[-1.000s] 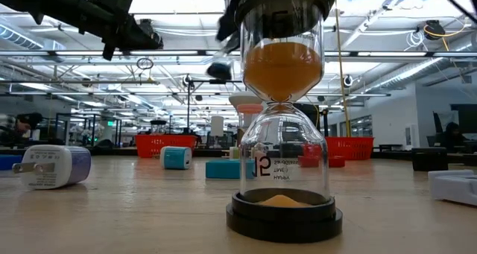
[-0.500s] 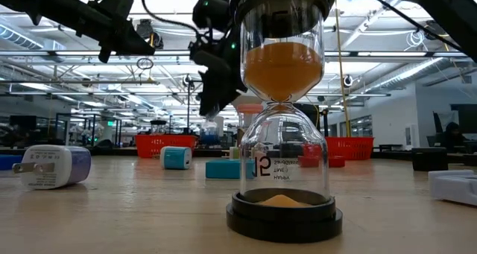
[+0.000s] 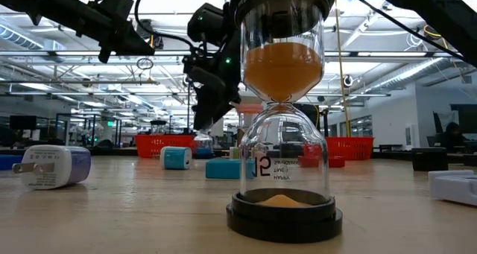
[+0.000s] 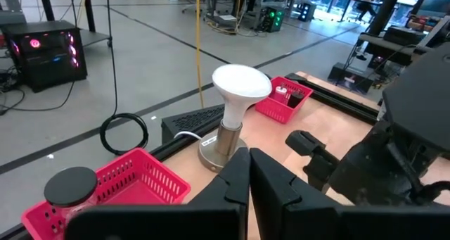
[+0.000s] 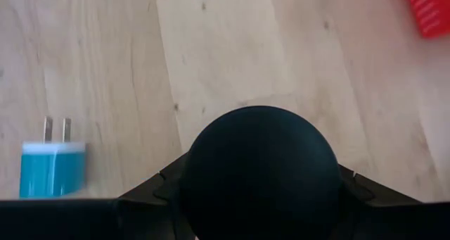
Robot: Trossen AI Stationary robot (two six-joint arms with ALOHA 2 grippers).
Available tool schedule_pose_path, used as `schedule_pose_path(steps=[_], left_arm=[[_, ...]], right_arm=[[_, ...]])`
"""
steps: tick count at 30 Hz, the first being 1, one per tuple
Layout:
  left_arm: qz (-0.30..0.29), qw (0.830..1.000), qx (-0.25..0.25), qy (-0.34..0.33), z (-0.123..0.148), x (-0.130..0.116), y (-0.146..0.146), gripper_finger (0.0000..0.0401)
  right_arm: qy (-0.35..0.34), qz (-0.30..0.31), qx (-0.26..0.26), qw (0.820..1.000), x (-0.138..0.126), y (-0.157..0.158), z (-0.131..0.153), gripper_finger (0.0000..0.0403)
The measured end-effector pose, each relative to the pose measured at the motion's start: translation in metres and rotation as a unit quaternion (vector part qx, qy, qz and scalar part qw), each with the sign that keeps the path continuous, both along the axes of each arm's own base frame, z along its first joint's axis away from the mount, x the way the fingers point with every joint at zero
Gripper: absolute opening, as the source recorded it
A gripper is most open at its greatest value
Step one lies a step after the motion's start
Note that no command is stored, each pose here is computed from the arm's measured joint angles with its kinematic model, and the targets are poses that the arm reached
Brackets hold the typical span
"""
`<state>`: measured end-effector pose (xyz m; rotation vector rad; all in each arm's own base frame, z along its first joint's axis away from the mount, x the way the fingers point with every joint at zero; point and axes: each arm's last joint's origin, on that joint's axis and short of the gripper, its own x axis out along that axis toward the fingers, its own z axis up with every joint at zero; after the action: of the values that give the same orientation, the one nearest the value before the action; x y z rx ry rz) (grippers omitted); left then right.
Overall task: Pick & Place Office items
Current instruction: Put the blue hourglass into the top left red bin
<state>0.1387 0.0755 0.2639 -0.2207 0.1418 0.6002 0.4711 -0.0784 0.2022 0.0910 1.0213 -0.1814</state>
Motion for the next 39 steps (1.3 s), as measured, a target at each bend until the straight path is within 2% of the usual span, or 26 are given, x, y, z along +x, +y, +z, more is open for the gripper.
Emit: schedule_pose_path(steps=[7,15,22,30,37,39], left_arm=[[0.0,1.0,0.0,0.0,0.0,0.0,0.0,0.0012],[0.001,1.0,-0.001,0.0,0.0,0.0,0.0,0.0007],[0.001,1.0,-0.004,-0.002,0.0,0.0,0.0,0.0005],[0.003,1.0,-0.011,-0.007,0.0,0.0,0.0,0.002],[0.003,1.0,-0.015,-0.016,0.001,0.0,0.0,0.0026],[0.004,0.999,-0.019,-0.029,0.003,0.001,0.0,0.0026]], right_arm=[[-0.007,-0.007,0.001,1.0,0.0,-0.005,0.0,0.0208],[-0.019,-0.019,0.004,1.0,-0.001,-0.005,-0.015,0.0187],[-0.032,-0.015,0.005,0.999,0.002,0.002,-0.014,0.0244],[-0.098,-0.035,0.0,0.995,-0.009,0.002,0.038,0.0286],[-0.149,-0.025,-0.042,0.988,-0.035,0.005,0.1,0.0275],[-0.14,-0.021,-0.051,0.989,-0.049,0.004,0.114,0.0263]])
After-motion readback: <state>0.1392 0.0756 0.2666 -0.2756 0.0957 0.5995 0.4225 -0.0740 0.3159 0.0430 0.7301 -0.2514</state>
